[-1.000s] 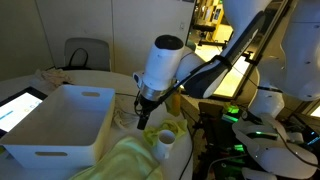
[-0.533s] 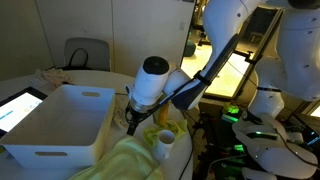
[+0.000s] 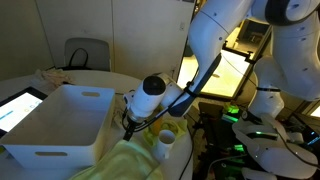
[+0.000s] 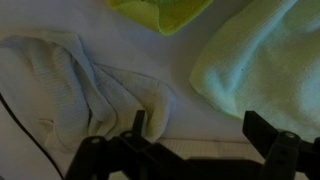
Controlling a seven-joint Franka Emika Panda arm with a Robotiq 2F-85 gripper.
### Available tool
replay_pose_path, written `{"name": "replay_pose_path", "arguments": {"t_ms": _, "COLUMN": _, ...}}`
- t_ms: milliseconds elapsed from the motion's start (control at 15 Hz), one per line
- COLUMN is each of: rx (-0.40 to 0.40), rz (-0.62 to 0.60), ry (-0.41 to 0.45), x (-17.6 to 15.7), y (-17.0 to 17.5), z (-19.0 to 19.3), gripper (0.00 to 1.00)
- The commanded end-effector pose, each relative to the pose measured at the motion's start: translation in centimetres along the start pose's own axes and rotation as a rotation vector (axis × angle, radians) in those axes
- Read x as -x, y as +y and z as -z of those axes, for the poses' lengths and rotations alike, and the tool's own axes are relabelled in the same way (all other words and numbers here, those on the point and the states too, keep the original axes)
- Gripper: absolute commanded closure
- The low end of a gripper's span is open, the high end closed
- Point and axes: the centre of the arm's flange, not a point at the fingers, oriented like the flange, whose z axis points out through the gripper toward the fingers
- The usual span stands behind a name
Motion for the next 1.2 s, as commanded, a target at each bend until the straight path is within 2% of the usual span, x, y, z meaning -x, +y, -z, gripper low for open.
{"name": "replay_pose_path", "arguments": {"t_ms": 0, "rx": -0.012, "rz": 0.007, "ry": 0.059, "x": 0.4, "y": -1.0, "z": -2.7, "gripper": 0.0}}
{"name": "replay_pose_path", "arguments": {"t_ms": 600, "rx": -0.056, "rz": 0.0, "ry": 0.05, "x": 2.0, "y": -1.5, "z": -7.6, "gripper": 0.0}}
{"name": "replay_pose_path", "arguments": {"t_ms": 1133, "rx": -0.084, "rz": 0.004, "ry": 0.047, "x": 2.2, "y": -1.5, "z": -8.0, "gripper": 0.0}}
